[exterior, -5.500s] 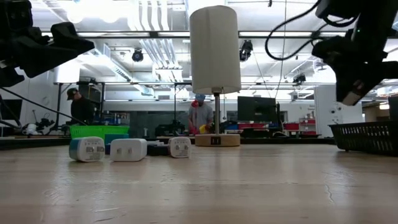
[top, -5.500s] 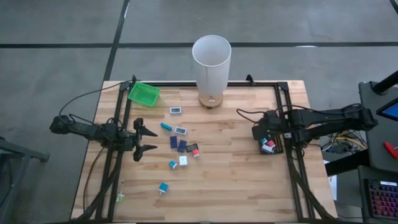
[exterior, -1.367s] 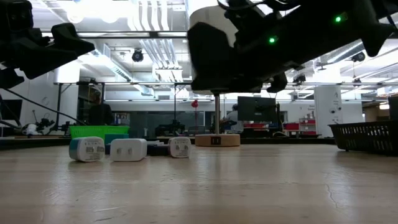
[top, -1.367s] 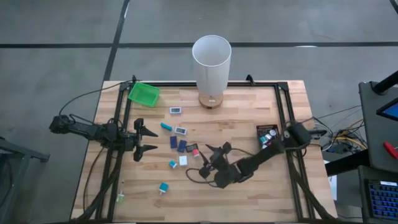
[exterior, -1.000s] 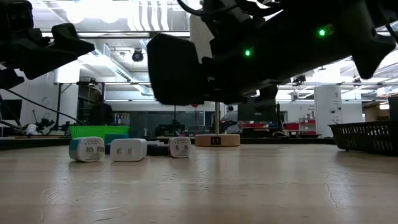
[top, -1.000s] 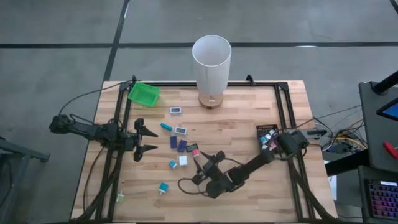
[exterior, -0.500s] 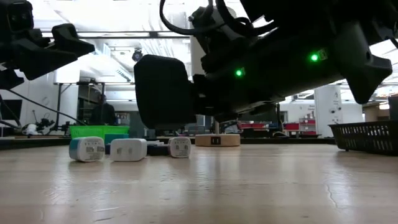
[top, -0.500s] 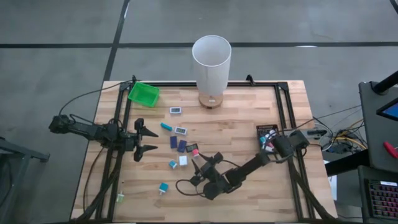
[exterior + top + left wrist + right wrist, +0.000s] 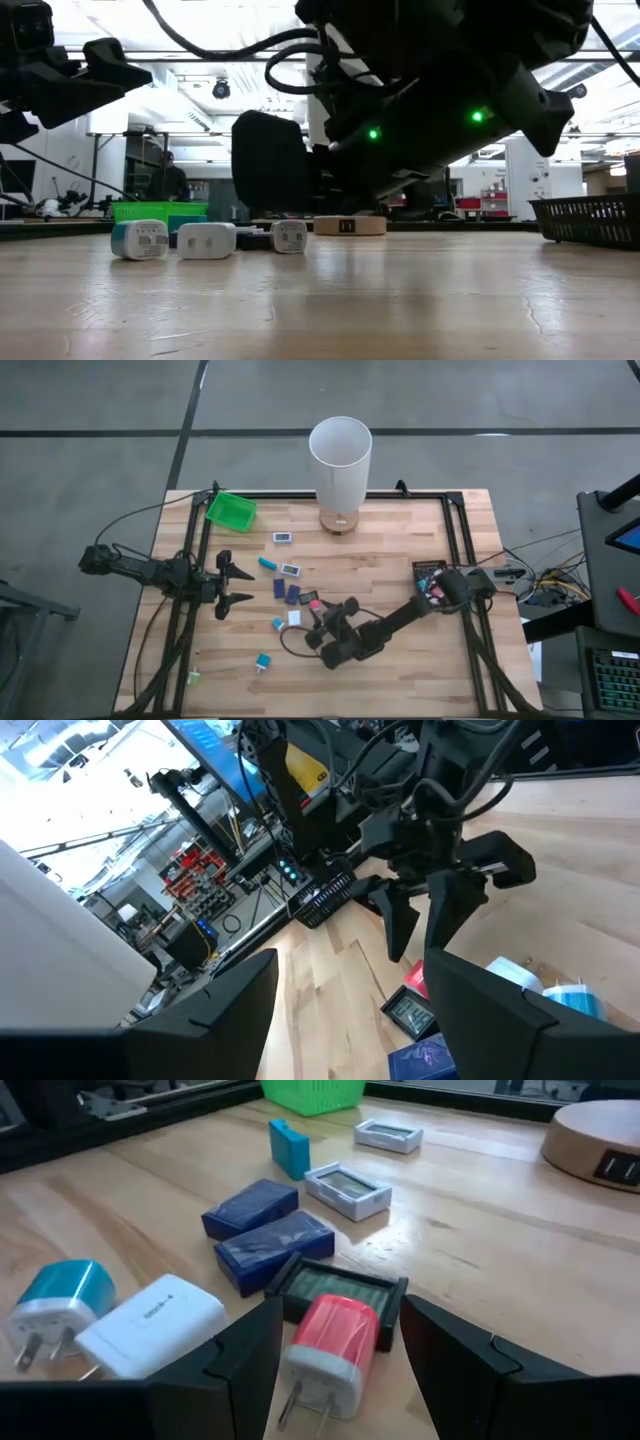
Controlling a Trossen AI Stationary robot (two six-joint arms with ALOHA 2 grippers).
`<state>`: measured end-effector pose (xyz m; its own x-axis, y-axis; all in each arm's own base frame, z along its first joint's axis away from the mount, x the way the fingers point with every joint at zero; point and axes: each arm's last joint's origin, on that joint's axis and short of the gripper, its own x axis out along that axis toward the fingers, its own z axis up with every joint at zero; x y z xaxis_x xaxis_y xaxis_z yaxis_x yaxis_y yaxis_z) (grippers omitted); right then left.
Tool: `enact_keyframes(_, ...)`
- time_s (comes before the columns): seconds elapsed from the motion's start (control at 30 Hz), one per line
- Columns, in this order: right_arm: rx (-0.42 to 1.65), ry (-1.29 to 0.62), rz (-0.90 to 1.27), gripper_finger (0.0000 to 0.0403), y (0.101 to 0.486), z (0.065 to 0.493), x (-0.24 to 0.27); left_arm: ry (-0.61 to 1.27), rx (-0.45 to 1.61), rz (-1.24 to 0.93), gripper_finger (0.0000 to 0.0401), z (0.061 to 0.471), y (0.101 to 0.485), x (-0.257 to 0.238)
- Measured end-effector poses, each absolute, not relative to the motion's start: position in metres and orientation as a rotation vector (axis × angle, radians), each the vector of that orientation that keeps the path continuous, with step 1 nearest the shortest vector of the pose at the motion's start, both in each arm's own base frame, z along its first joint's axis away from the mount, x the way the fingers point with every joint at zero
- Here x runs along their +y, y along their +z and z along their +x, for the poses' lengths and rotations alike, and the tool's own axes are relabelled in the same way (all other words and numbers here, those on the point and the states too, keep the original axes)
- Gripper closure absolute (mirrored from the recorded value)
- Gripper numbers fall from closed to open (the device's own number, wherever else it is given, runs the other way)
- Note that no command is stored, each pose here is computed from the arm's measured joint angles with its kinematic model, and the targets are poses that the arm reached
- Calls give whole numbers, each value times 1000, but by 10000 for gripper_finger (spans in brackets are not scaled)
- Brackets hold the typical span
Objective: Pick & Place Office items
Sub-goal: Put the pink charger adapter into the black bin
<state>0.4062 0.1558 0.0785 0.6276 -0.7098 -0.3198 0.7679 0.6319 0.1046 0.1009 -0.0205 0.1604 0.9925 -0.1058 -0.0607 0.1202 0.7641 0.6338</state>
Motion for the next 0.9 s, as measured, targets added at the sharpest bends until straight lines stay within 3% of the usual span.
enact_keyframes(0.9,400,-844,394,213,70,413,126,-124,21,690,144,101,160,-21)
